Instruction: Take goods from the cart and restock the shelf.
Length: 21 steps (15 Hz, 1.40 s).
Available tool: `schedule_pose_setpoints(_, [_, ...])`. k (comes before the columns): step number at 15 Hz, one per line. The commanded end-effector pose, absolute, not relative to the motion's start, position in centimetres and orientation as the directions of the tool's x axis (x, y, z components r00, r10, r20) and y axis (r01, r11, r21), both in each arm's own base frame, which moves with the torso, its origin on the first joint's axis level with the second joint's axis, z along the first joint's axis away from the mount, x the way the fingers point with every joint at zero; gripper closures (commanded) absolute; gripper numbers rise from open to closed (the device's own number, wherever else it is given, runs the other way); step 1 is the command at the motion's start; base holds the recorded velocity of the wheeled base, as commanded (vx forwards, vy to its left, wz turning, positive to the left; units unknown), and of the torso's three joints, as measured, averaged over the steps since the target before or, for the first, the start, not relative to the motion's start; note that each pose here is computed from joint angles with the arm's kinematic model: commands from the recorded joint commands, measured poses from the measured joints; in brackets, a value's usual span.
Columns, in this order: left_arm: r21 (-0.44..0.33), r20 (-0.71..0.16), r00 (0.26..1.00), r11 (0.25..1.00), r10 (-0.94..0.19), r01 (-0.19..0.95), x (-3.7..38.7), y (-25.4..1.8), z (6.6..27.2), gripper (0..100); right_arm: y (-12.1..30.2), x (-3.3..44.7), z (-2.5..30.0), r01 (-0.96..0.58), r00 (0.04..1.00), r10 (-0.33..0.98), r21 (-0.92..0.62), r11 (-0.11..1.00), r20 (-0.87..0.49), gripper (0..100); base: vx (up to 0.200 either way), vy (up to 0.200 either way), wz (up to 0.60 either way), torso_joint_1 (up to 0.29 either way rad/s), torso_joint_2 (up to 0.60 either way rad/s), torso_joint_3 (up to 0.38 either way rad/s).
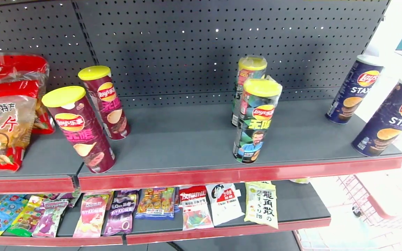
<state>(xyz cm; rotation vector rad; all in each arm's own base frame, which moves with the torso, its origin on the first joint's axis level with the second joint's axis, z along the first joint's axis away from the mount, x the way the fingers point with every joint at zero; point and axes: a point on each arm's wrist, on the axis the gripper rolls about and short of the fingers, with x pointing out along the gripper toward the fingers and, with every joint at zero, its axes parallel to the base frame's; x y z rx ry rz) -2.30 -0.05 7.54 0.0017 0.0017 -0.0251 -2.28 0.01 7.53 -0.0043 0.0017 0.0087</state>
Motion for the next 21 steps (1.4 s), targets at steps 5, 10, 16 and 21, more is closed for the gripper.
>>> schedule_pose_setpoints(5, [0.003,-0.003,1.0,1.0,-0.025,0.025,-2.29,-0.05,7.54,0,0.01,-2.27,7.54,-0.009,1.0,0.009,-0.005,1.0,-0.003,0,0.0,-0.12,0.0,0.001,0.0,0.001])
schedule_pose_setpoints(10, [0.001,-0.003,1.0,1.0,-0.025,0.025,-2.29,-0.05,7.54,0,0.01,-2.27,7.54,-0.009,1.0,0.009,-0.005,1.0,-0.003,0,0.12,0.0,0.0,-0.002,0.0,0.002])
schedule_pose_setpoints(16, [0.001,-0.003,1.0,1.0,-0.025,0.025,-2.29,-0.05,7.54,0,0.01,-2.27,7.54,-0.009,1.0,0.009,-0.006,1.0,-0.003,0,0.0,0.0,0.0,0.0,0.0,0.0])
schedule_pose_setpoints(21, [0.001,-0.003,1.0,1.0,-0.025,0.025,-2.29,-0.05,7.54,0,0.01,-2.27,7.54,-0.009,1.0,0.009,-0.006,1.0,-0.003,0,0.0,0.0,0.0,0.0,0.0,0.0])
